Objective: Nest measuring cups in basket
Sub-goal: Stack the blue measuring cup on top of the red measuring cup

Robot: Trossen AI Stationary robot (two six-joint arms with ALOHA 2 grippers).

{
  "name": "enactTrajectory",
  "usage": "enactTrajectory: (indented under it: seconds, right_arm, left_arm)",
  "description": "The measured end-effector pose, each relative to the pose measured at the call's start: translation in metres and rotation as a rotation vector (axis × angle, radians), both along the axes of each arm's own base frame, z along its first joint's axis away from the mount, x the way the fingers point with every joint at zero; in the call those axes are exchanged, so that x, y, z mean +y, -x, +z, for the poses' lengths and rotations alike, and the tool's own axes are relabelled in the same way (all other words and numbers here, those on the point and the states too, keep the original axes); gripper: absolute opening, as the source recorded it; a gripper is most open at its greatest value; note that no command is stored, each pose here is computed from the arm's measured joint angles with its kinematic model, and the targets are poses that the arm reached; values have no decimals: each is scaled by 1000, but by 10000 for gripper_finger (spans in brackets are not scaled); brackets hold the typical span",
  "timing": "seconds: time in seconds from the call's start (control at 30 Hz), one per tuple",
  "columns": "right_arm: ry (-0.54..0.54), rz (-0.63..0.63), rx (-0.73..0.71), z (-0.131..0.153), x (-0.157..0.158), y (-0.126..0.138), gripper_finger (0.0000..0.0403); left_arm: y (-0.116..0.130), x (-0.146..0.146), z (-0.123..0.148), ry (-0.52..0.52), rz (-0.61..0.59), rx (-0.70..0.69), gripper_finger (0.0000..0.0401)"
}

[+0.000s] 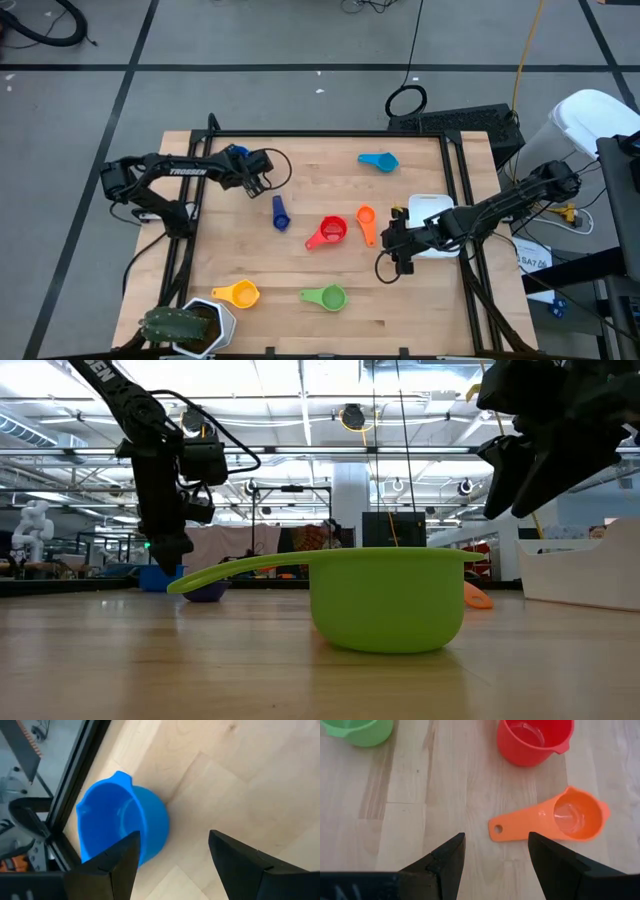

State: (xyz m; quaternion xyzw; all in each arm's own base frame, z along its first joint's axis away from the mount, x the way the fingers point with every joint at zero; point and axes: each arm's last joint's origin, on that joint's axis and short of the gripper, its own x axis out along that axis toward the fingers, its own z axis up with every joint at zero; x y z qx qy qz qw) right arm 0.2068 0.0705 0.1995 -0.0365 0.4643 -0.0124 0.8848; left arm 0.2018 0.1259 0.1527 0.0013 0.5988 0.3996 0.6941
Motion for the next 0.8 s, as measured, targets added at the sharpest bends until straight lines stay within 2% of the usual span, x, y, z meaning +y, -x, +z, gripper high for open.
enactTrajectory:
  seconds: [0.13, 0.33, 0.63, 0.8]
  right_arm:
    - [-11, 6, -1, 0, 3, 1, 210]
    - [-12, 21, -1, 0, 7, 2, 210]
    - [-23, 6, -2, 0, 7, 2, 210]
    - [-42, 11, 4, 0, 7, 3, 210]
  left_arm:
    - [3, 5, 0, -21, 14, 24, 239]
    - [6, 13, 0, 32, 29, -35, 239]
    - [6, 12, -1, 56, 23, -39, 237]
    - [6, 10, -2, 109, 10, -52, 191]
